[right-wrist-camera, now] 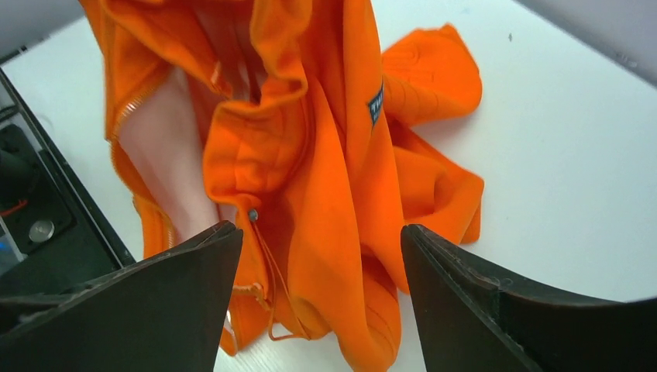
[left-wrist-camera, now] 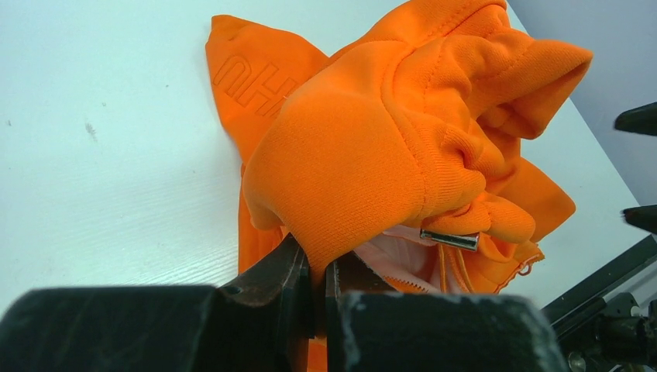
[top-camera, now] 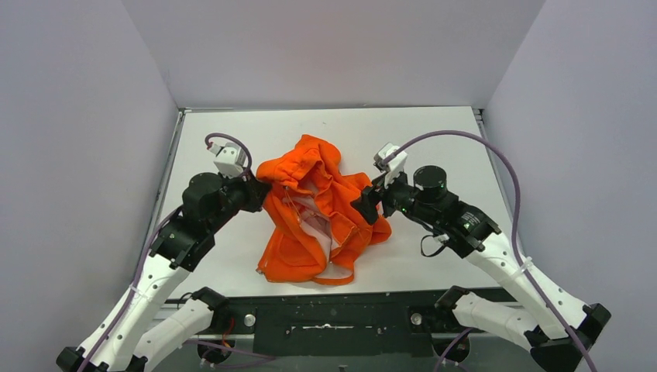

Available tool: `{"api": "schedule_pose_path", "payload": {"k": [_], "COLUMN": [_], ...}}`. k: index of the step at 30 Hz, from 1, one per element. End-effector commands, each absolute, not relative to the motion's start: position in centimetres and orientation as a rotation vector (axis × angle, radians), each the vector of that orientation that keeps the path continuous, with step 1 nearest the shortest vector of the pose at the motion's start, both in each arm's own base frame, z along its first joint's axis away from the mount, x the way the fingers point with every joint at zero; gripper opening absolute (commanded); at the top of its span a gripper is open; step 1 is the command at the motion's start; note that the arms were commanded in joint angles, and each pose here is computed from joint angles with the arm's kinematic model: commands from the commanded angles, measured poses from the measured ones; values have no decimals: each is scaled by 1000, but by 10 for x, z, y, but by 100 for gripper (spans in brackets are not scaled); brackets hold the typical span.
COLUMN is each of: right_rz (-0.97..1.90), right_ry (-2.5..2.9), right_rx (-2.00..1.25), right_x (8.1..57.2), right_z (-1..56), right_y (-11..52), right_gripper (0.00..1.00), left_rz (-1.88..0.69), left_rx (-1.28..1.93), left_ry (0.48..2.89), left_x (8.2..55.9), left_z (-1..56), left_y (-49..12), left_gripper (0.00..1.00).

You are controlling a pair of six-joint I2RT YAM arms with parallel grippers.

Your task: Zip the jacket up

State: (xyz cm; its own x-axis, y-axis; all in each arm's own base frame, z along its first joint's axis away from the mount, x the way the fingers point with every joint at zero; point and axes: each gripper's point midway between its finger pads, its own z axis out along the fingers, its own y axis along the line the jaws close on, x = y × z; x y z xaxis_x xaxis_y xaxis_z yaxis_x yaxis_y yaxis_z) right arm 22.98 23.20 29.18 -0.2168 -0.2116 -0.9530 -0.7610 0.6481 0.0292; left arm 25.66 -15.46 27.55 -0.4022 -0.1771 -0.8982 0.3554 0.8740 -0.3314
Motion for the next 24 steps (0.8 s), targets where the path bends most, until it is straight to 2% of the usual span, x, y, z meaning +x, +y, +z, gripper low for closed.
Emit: {"api": "schedule_pose_path", "payload": {"k": [1, 14, 21, 23, 24], "right_rz": [558, 517, 535, 521, 504], "right_ry": [1853, 2004, 2056, 2063, 2067], "right_rx": [-796, -832, -863, -869, -864], "right_x": [236, 251, 244, 243, 244], "right_z": [256, 194, 173, 171, 171], "right_y": [227, 238, 244, 245, 243], "right_gripper": [77, 75, 74, 69, 60], "left_rz": [-575, -579, -582, -600, -596], "left_rx": [134, 163, 156, 168, 166], "left_ry": [1830, 1829, 1837, 1847, 1854], "left_x": [257, 249, 248, 247, 247], "left_z": [298, 297, 294, 293, 291], "left_y": [-151, -150, -149, -153, -153], "left_gripper": [0, 0, 0, 0, 0]}}
